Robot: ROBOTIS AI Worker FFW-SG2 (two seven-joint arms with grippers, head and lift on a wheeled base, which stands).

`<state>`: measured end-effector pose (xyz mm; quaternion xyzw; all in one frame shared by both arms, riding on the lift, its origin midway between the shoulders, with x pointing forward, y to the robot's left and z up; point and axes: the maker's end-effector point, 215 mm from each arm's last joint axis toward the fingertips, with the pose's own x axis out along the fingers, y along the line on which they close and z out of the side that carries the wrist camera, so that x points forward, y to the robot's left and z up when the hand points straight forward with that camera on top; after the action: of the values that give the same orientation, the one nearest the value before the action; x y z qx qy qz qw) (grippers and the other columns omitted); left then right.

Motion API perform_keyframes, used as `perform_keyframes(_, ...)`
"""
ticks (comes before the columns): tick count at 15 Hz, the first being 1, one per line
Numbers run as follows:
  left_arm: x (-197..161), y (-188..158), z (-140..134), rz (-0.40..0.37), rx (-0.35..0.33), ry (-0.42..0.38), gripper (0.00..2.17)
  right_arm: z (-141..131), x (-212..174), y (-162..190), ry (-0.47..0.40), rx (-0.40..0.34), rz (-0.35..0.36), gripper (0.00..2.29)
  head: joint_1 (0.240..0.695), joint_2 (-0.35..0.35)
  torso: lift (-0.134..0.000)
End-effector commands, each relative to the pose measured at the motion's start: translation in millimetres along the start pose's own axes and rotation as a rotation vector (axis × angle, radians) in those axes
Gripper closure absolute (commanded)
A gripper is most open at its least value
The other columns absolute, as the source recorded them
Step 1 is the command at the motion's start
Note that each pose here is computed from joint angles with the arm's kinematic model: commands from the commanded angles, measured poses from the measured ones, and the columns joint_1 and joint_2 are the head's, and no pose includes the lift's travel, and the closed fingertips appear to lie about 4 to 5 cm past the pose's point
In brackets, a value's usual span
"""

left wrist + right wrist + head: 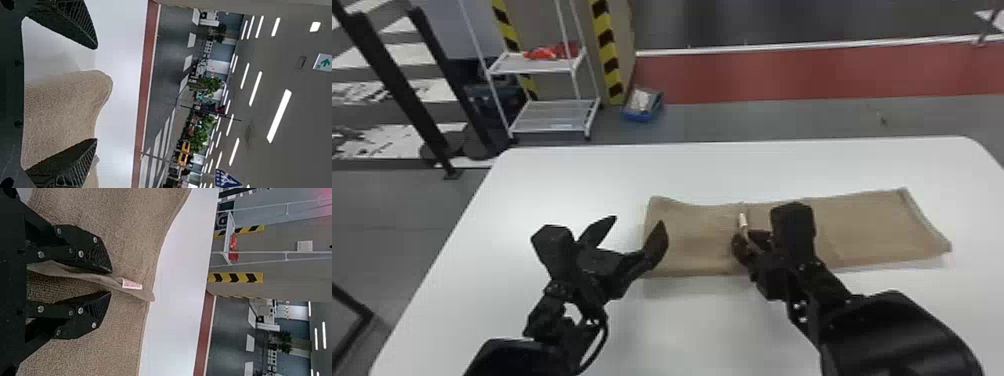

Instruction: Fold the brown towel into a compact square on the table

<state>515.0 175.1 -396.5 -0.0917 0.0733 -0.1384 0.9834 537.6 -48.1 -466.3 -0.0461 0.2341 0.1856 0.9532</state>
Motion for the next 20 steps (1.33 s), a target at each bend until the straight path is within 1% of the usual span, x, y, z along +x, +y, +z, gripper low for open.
perform_keyframes(1, 0, 1, -1, 0.002, 0.0, 0.002, 0.03, 4, 0, 2, -0.017, 0.003, 0.009, 0.97, 0.695, 0.132, -0.123)
perform_keyframes(3, 0, 1, 0, 0.001, 0.0, 0.001, 0.03, 9, -1, 3, -0.033, 0.001, 0.011, 0.97, 0.695, 0.135, -0.123)
perform_keyframes(5, 0, 0, 0, 0.0, -0.001, 0.0, 0.03, 12, -4, 6, -0.043, 0.004, 0.018, 1.15, 0.695, 0.136, -0.123)
perform_keyframes(6, 0, 0, -1, -0.002, -0.002, 0.001, 0.03, 16, -6, 7, -0.049, 0.003, 0.019, 1.15, 0.695, 0.137, -0.123)
perform_keyframes(8, 1, -1, 0, -0.004, 0.0, 0.0, 0.03, 15, -6, 5, -0.034, -0.003, 0.014, 1.14, 0.695, 0.139, -0.123)
perform_keyframes(9, 1, -2, -1, -0.005, -0.001, 0.003, 0.03, 14, -3, 2, -0.013, -0.006, 0.011, 1.13, 0.695, 0.139, -0.123)
perform_keyframes(11, 1, -2, -1, -0.003, -0.001, 0.003, 0.03, 12, 2, -1, 0.005, -0.014, 0.006, 0.96, 0.695, 0.135, -0.123)
perform_keyframes(15, 1, -1, -3, -0.002, 0.003, 0.007, 0.03, 19, 5, 8, -0.001, -0.031, 0.022, 0.95, 0.695, 0.132, -0.123)
perform_keyframes(17, 1, 0, -3, -0.003, 0.004, 0.008, 0.03, 27, 7, 10, -0.012, -0.043, 0.025, 0.95, 0.695, 0.138, -0.123)
perform_keyframes(18, 1, 0, -3, -0.003, 0.004, 0.008, 0.03, 30, 7, 14, -0.016, -0.05, 0.03, 0.78, 0.695, 0.142, -0.123)
perform_keyframes(20, 1, 1, -3, -0.001, 0.006, 0.008, 0.03, 31, 7, 14, -0.017, -0.052, 0.03, 0.75, 0.695, 0.147, -0.123)
